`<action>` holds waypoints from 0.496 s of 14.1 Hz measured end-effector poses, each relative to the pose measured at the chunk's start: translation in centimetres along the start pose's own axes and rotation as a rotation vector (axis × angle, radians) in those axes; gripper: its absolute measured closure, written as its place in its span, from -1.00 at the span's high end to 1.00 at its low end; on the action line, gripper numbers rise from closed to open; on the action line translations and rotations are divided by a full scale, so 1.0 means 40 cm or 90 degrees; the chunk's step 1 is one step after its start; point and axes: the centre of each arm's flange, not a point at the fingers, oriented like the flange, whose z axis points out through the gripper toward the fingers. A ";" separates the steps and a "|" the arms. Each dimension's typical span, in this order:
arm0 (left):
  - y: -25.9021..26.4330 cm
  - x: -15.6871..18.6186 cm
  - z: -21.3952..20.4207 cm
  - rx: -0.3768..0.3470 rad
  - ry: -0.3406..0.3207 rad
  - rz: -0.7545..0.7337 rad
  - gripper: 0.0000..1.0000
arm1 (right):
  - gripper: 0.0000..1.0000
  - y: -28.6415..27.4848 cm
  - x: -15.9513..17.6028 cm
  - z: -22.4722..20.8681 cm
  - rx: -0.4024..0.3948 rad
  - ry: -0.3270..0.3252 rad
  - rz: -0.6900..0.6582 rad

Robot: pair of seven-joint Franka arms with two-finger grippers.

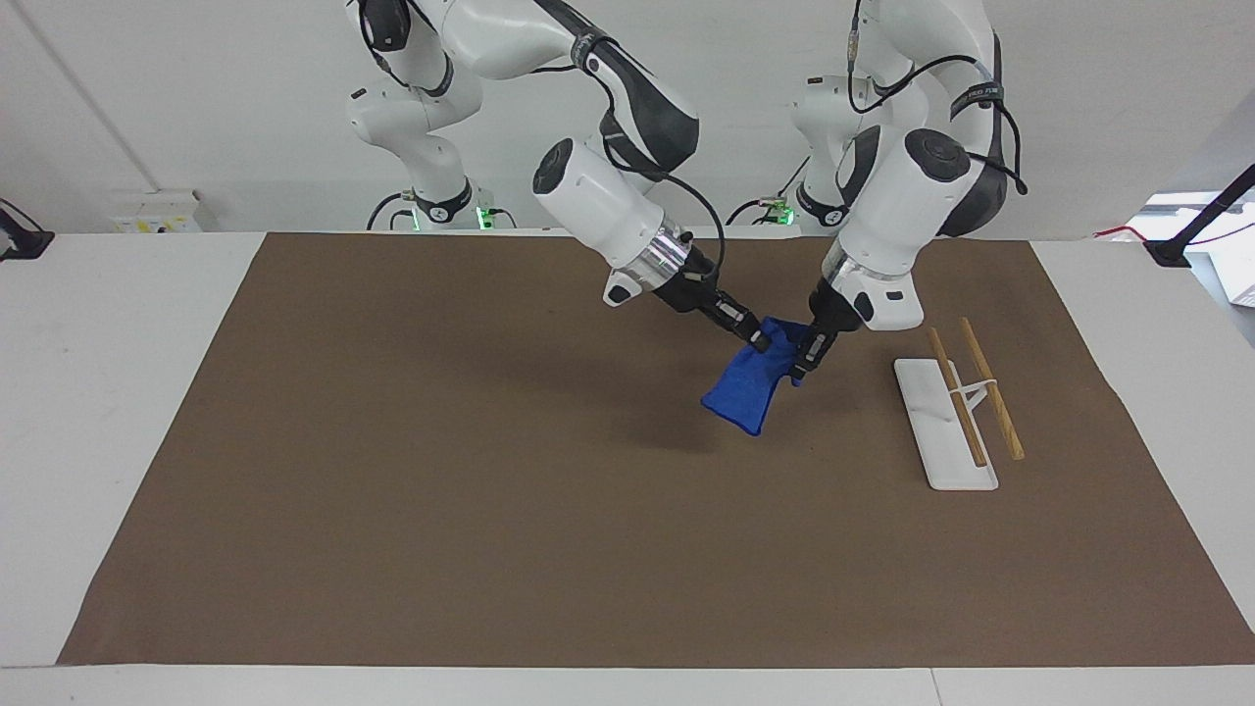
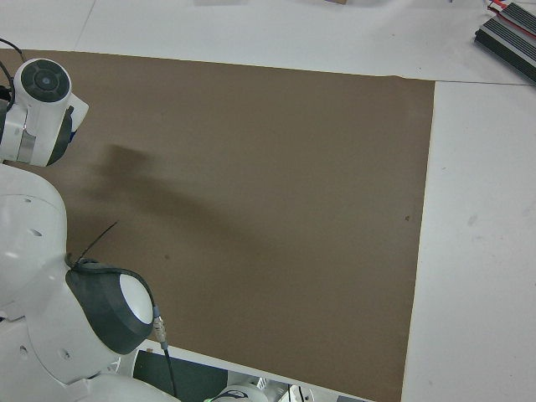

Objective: Right arm passes towel to left arm to hang
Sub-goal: 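Grasp the towel with the left gripper beside the right gripper, then open the right gripper while the left gripper carries the towel to the rack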

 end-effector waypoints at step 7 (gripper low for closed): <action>0.030 0.015 -0.054 -0.021 0.005 -0.002 -0.96 | -0.46 0.000 0.000 0.000 0.000 0.000 -0.003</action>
